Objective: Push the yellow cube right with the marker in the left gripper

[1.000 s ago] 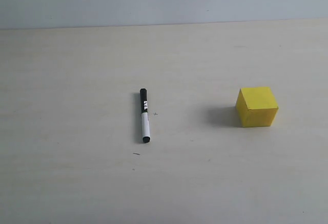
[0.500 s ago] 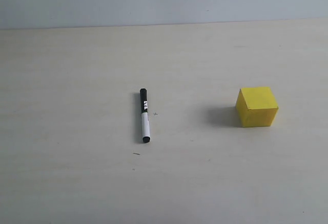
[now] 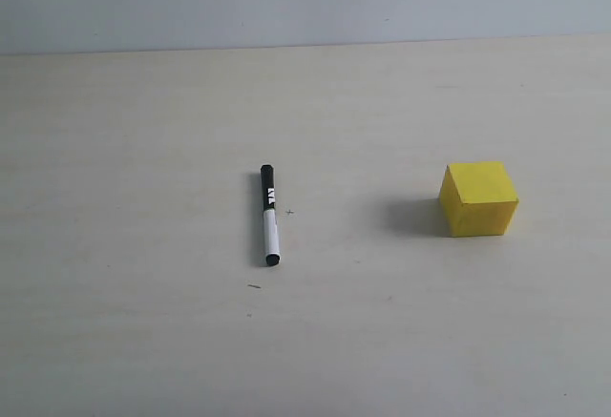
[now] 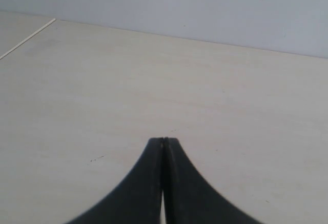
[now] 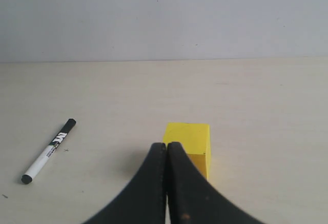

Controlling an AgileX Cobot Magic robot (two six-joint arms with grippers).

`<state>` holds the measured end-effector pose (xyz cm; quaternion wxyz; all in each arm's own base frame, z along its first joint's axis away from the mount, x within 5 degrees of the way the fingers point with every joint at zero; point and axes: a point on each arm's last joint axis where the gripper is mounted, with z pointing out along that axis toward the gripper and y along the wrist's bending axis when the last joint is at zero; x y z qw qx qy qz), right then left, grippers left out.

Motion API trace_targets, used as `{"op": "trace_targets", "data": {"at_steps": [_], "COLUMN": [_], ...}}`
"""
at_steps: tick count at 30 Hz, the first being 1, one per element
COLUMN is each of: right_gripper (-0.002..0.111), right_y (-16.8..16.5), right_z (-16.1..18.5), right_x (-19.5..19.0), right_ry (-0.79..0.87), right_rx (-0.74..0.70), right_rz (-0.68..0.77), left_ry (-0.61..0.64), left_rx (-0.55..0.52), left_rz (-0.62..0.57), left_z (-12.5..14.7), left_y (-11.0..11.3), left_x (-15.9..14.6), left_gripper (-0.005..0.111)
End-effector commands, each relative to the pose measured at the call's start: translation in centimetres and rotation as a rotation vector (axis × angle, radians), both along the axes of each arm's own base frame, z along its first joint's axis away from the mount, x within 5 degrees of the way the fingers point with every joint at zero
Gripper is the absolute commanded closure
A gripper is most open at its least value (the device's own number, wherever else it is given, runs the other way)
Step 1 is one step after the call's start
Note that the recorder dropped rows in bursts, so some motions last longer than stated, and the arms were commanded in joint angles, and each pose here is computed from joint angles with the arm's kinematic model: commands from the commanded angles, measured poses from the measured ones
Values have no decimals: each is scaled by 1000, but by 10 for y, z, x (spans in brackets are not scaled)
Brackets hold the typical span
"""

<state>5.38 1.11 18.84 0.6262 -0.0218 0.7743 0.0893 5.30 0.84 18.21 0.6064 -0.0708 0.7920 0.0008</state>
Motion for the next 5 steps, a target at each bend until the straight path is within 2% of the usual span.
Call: {"op": "trace_targets", "data": {"at_steps": [1,5], "right_gripper": [108,108], "right_y": [0,0], "right_z": [-1,-1], "right_x": [0,0], "right_ry": [-8,-8], "right_rx": [-3,-3], "right_rz": [0,0], "left_ry": [0,0], "left_rx": [1,1], "left_rz": [3,3], "left_z": [-1,-1], "left_y": [0,0], "left_x": [0,0], "left_gripper": [106,106]}}
